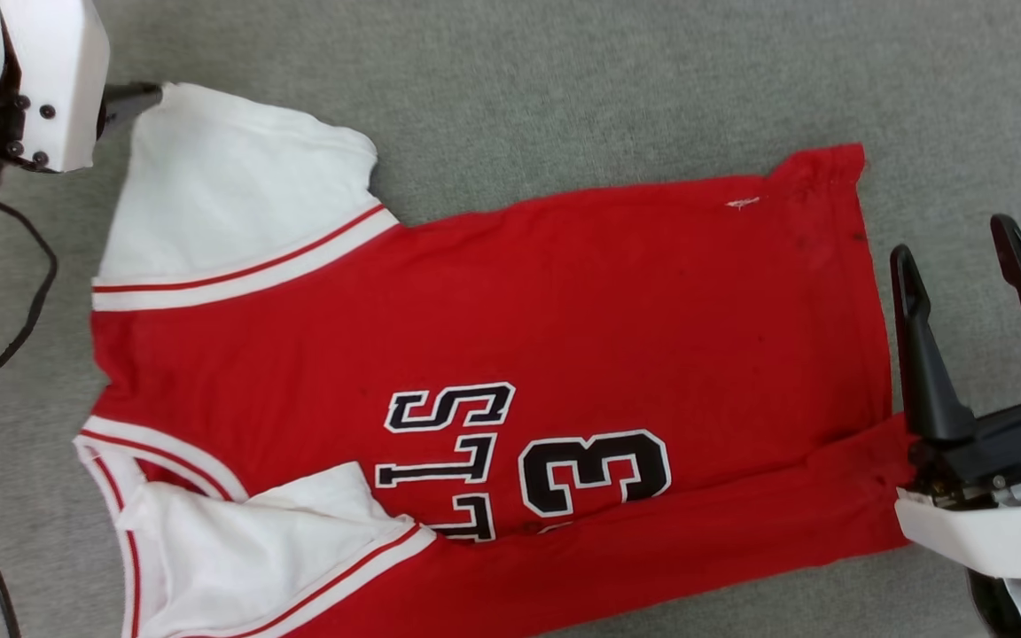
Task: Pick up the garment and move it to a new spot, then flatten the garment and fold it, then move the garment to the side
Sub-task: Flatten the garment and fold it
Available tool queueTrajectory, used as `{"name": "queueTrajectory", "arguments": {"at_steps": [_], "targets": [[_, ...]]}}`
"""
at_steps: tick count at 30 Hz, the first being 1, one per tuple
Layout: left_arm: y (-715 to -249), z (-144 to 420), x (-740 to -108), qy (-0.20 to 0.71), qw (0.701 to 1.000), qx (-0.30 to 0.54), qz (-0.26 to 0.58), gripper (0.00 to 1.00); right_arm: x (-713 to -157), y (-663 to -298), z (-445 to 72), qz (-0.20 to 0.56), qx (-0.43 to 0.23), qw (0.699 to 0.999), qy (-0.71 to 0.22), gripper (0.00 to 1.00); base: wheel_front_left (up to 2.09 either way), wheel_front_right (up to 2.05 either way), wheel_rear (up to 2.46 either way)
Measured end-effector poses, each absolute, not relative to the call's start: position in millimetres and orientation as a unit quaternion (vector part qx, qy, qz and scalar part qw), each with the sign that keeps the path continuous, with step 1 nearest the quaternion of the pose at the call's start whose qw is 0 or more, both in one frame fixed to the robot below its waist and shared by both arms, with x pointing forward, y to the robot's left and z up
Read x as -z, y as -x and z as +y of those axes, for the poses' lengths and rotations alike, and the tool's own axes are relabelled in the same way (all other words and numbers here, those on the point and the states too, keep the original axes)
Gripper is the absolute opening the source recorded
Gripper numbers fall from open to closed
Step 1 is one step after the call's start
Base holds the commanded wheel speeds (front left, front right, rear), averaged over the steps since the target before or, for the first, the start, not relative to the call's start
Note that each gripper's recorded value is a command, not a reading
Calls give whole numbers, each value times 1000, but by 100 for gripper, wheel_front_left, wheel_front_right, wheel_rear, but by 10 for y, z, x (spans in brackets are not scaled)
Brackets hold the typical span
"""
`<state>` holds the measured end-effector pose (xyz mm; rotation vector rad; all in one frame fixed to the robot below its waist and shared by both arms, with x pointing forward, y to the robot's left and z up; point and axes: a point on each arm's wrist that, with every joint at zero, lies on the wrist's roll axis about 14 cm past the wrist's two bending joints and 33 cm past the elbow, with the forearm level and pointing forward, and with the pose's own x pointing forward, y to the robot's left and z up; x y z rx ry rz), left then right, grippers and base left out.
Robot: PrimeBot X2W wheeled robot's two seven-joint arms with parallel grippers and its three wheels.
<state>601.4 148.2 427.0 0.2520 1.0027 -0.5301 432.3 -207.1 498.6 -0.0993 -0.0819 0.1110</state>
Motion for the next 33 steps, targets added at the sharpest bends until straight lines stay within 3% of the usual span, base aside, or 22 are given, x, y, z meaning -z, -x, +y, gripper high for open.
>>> {"name": "queueTrajectory", "arguments": {"at_steps": [6,10,11,12,13,24,28,33], "targets": [[-5910,1391,-3856,-145,780,273,544,100,-4746,-4392,-2151,-12,-45,997,55,100,0,0,0],[-5875,1366,-3741,-149,768,281,556,100,-4656,-4412,-2181,-1,-41,998,56,100,0,0,0],[-5865,1357,-3731,-151,766,284,556,81,-4654,-4429,-2183,-2,-41,998,56,100,0,0,0],[-5855,1347,-3730,-154,765,286,556,8,-4657,-4441,-2187,-3,-41,998,57,100,0,0,0],[-5844,1347,-3729,-155,765,287,555,0,-4668,-4455,-2187,-5,-42,997,59,100,0,0,0],[-5743,1274,-4156,-161,795,304,501,0,-5369,-4800,-2212,-71,-88,982,149,100,0,0,0],[-5650,1264,-4366,-162,807,310,475,0,-5358,-4952,-2195,9,-122,975,187,100,0,0,0],[-5468,1192,-4555,-169,812,331,450,0,-5024,-4991,-2200,187,-170,943,216,100,0,0,0]]}}
